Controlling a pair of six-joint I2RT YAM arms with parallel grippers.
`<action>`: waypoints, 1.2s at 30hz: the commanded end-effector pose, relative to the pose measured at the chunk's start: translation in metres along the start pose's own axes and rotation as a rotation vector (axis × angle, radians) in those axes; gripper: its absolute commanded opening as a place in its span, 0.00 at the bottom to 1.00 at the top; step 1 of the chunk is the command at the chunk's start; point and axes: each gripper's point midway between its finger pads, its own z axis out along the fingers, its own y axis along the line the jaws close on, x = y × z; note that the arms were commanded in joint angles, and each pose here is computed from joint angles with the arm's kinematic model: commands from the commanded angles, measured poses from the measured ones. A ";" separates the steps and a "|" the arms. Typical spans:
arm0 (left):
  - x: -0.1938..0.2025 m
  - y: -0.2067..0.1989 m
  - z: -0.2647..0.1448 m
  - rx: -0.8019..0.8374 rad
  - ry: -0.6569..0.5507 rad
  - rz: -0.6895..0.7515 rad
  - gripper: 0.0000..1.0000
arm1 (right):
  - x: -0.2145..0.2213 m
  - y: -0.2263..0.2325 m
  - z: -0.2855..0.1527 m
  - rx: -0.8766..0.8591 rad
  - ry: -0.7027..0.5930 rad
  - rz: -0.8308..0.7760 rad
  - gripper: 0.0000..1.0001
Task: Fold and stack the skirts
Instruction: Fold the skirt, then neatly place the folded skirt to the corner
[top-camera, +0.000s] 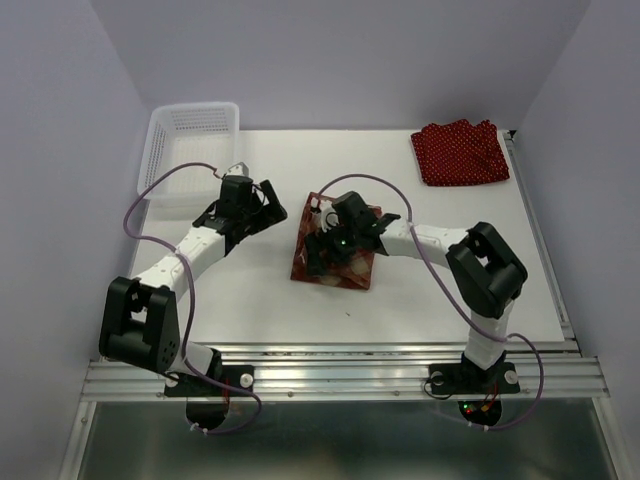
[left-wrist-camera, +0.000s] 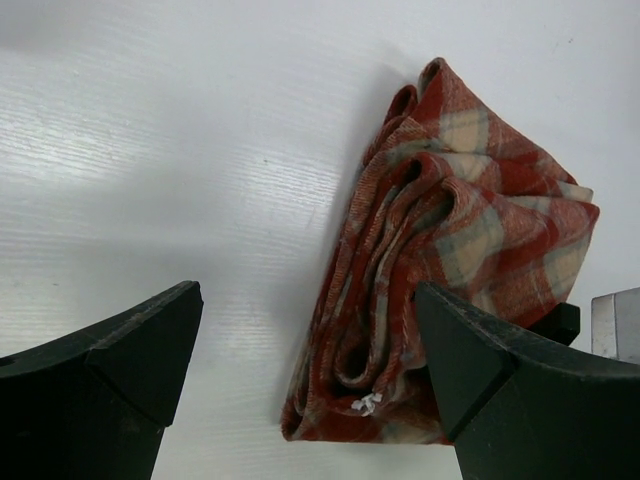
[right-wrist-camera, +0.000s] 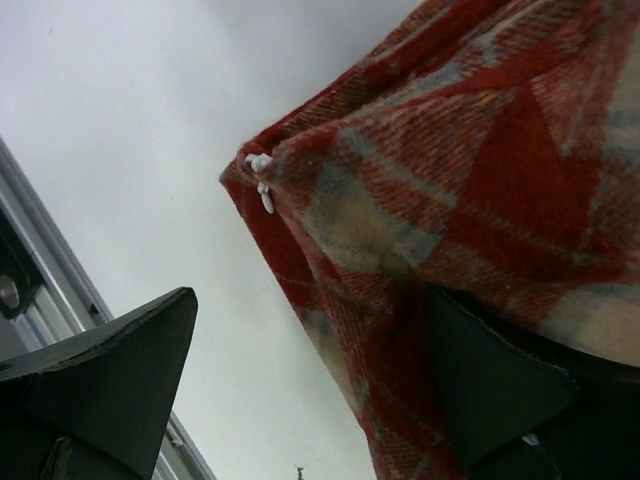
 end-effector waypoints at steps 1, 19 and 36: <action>-0.007 -0.022 -0.020 0.125 -0.021 0.030 0.99 | -0.071 0.014 -0.046 0.126 -0.224 -0.036 1.00; 0.062 -0.083 -0.036 0.269 0.106 0.188 0.99 | -0.118 -0.084 -0.130 0.159 -0.298 -0.302 1.00; 0.082 -0.023 -0.045 0.079 0.106 0.160 0.99 | -0.110 -0.147 -0.072 0.029 0.124 -0.664 1.00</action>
